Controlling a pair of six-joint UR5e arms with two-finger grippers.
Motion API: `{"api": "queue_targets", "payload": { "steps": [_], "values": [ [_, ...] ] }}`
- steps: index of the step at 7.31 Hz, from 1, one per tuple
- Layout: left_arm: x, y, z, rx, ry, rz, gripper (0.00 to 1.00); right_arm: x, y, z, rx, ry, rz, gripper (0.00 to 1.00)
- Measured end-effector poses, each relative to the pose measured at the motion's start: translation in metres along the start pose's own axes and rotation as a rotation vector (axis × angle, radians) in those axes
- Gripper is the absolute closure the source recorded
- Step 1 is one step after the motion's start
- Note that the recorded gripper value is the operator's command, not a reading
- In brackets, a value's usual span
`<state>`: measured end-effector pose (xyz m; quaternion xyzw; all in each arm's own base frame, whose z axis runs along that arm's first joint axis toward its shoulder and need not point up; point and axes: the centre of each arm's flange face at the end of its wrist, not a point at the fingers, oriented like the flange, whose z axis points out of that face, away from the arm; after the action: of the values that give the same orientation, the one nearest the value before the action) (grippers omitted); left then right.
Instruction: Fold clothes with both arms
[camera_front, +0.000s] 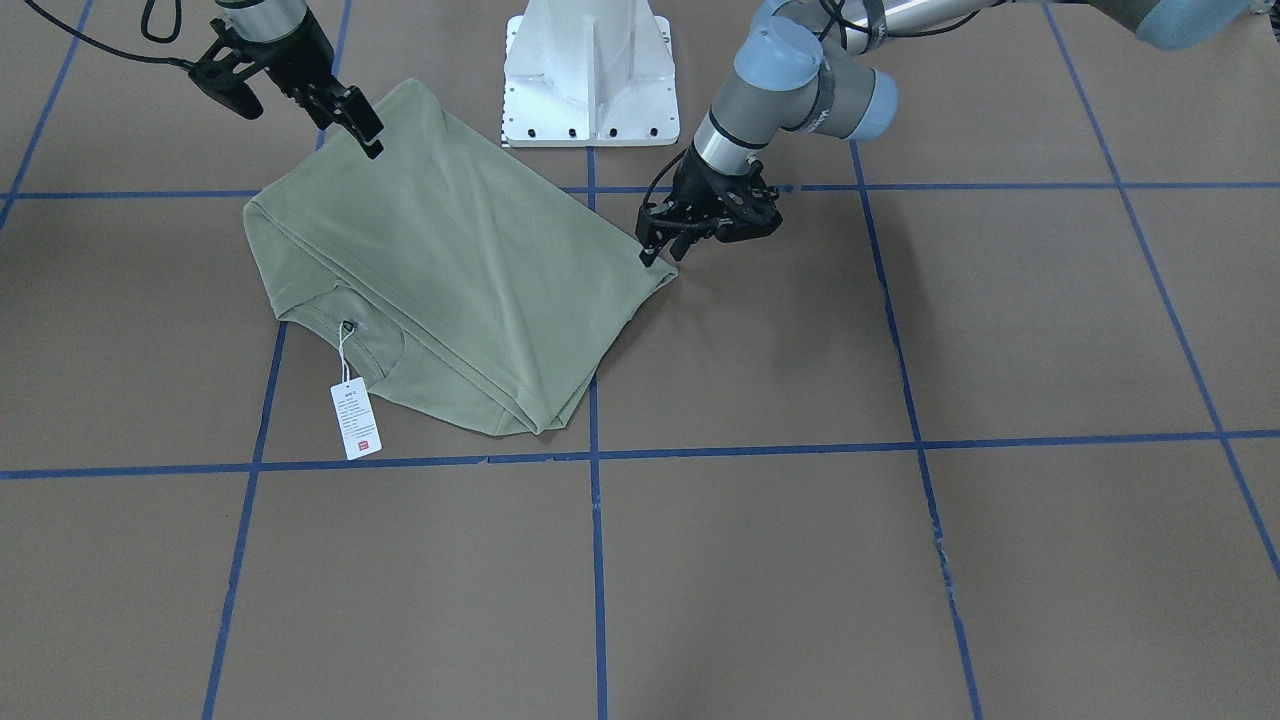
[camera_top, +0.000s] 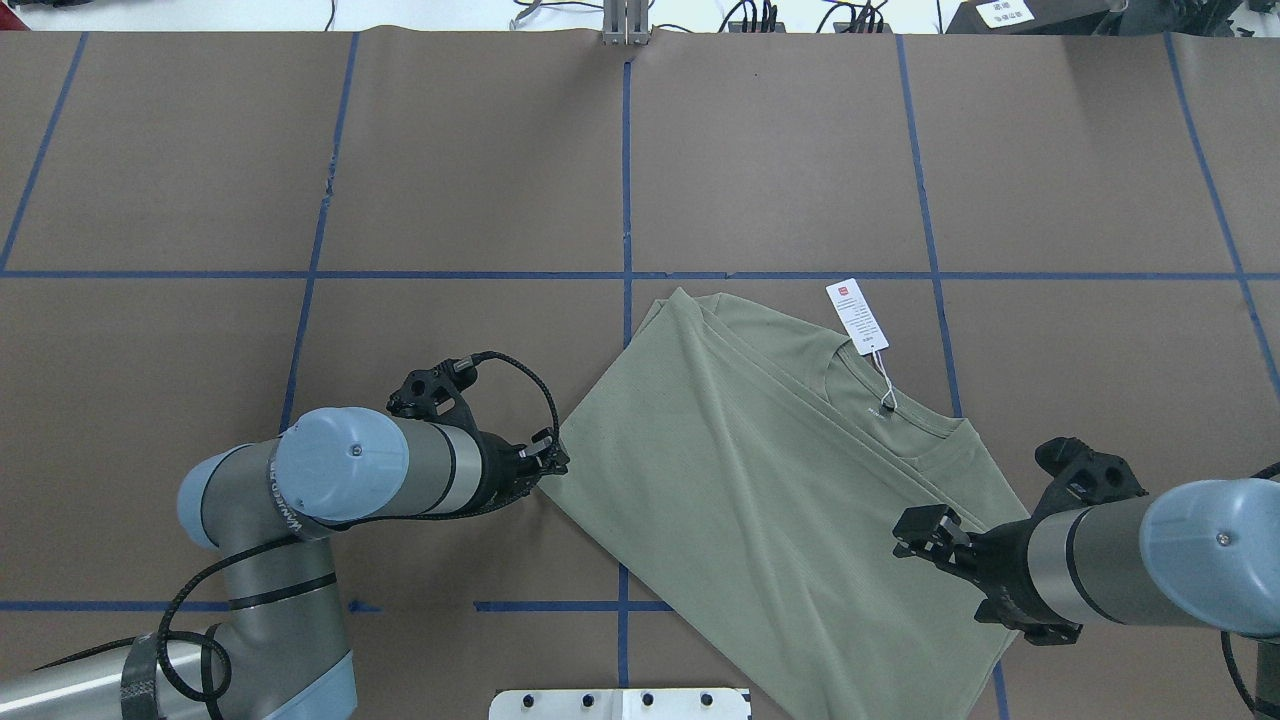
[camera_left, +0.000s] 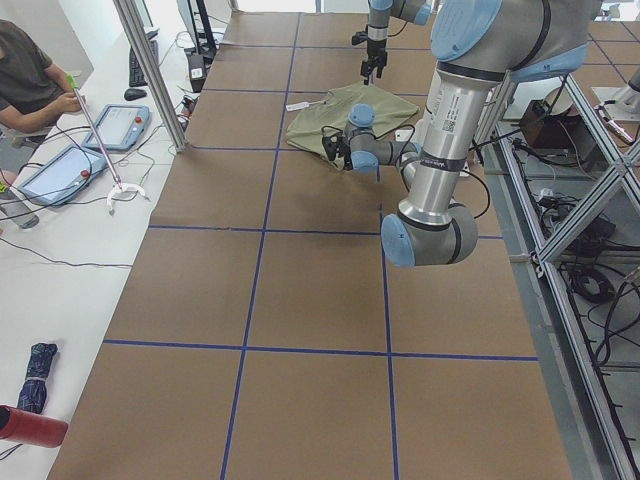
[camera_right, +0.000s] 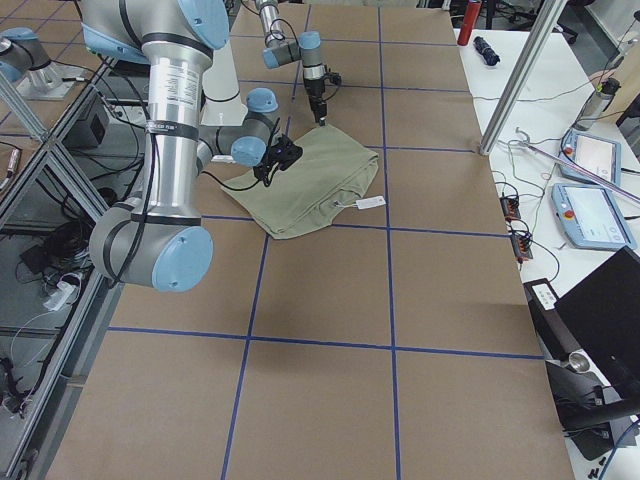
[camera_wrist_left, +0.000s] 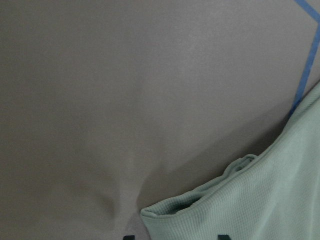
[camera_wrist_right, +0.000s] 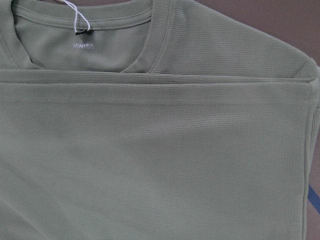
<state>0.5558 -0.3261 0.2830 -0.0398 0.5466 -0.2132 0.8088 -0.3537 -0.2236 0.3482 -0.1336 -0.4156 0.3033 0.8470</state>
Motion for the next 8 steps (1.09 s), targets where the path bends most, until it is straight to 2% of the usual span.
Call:
{"api": "queue_targets", "payload": {
  "steps": [1,2,3,6,8],
  "values": [
    [0.000,0.000,0.001,0.001,-0.001,0.000,0.57,0.000,0.000,0.001,0.001,0.002,0.000,0.00],
    [0.000,0.000,0.003,0.003,-0.003,0.000,0.72,0.000,0.000,0.001,0.000,0.002,0.000,0.00],
    [-0.001,-0.001,0.004,0.004,-0.007,-0.001,1.00,0.000,0.000,0.001,0.001,0.003,0.000,0.00],
    [-0.001,-0.015,0.003,0.026,-0.013,0.005,1.00,-0.001,0.001,0.001,-0.001,0.000,-0.001,0.00],
    [0.001,-0.042,-0.006,0.068,-0.030,0.050,1.00,-0.002,0.002,0.000,-0.004,-0.004,-0.002,0.00]
  ]
}}
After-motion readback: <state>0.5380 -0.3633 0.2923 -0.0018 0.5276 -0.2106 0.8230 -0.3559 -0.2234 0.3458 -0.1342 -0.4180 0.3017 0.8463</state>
